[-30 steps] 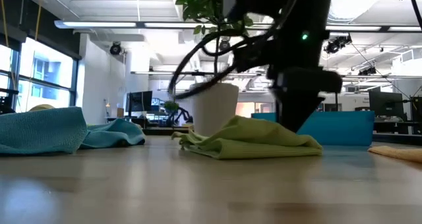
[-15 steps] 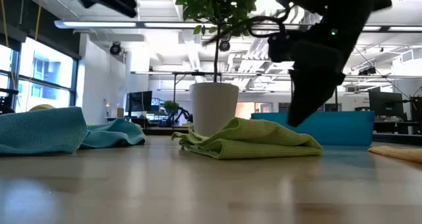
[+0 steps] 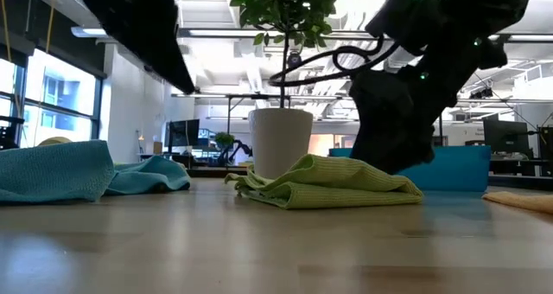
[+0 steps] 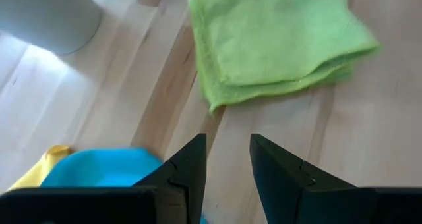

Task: Fold microfiber towels
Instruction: Put the light green towel into the blue bin

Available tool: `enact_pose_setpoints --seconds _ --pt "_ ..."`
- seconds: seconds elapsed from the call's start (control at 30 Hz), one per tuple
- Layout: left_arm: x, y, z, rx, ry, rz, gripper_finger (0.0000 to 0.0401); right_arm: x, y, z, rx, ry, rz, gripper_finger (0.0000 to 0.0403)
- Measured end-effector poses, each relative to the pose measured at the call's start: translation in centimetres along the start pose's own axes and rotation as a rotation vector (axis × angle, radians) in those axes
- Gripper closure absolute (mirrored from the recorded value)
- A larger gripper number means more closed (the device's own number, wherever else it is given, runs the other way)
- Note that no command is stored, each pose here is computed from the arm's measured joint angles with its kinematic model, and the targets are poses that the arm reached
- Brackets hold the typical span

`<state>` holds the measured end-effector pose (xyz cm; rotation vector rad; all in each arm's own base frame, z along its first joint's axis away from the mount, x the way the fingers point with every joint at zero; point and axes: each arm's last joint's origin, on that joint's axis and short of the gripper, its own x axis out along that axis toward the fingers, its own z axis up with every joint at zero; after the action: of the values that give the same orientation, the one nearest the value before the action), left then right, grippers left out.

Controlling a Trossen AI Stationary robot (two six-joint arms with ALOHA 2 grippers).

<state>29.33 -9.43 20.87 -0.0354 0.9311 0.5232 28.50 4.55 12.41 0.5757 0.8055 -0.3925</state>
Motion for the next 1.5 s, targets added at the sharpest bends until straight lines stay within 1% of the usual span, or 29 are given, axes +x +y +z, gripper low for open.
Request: enact_pose_setpoints --seconds 0.17,0.3,0.47,0.57,0.7,0.97,1.03,1.23,1.33,1.43,1.5 --pt "1.0 -0.4 0.1 -0.009 0.006 0.003 0.0294 0.8 -0.4 0.0 -0.003 0.005 -0.032 0.0172" --pt "1.2 -0.6 0.1 -0.015 -0.001 -0.007 0.0294 1.1 -0.5 -0.1 -0.003 0.004 -0.040 0.0177" --pt "1.2 -0.9 0.4 -0.003 -0.026 -0.030 0.0294 1.4 -0.1 -0.2 -0.001 -0.022 -0.012 0.0194" --pt "1.2 -1.0 0.5 0.010 -0.042 -0.042 0.0294 1.4 0.1 -0.4 -0.005 -0.030 -0.019 0.0212" --pt "1.3 -0.9 0.7 0.015 -0.043 -0.039 0.0294 1.4 0.2 -0.6 -0.014 -0.041 -0.039 0.0251" --pt "1.3 -0.8 0.7 0.016 -0.044 -0.034 0.0294 1.4 0.3 -0.8 -0.021 -0.038 -0.033 0.0369" --pt "1.3 -0.8 0.7 0.016 -0.044 -0.033 0.0294 1.4 0.3 -0.8 -0.024 -0.038 -0.032 0.0392" --pt "1.3 -0.8 0.6 0.018 -0.043 -0.029 0.0294 1.3 0.4 -0.8 -0.030 -0.045 -0.036 0.0399" --pt "1.3 -0.7 0.6 0.021 -0.039 -0.026 0.0294 1.2 0.5 -0.5 -0.066 -0.042 -0.041 0.0400" --pt "1.3 -0.7 0.6 0.021 -0.039 -0.026 0.0294 1.0 0.9 0.6 -0.118 -0.018 -0.039 0.0401" --pt "1.3 -0.7 0.6 0.022 -0.038 -0.026 0.0294 0.4 1.1 1.4 -0.173 0.019 -0.076 0.0402"
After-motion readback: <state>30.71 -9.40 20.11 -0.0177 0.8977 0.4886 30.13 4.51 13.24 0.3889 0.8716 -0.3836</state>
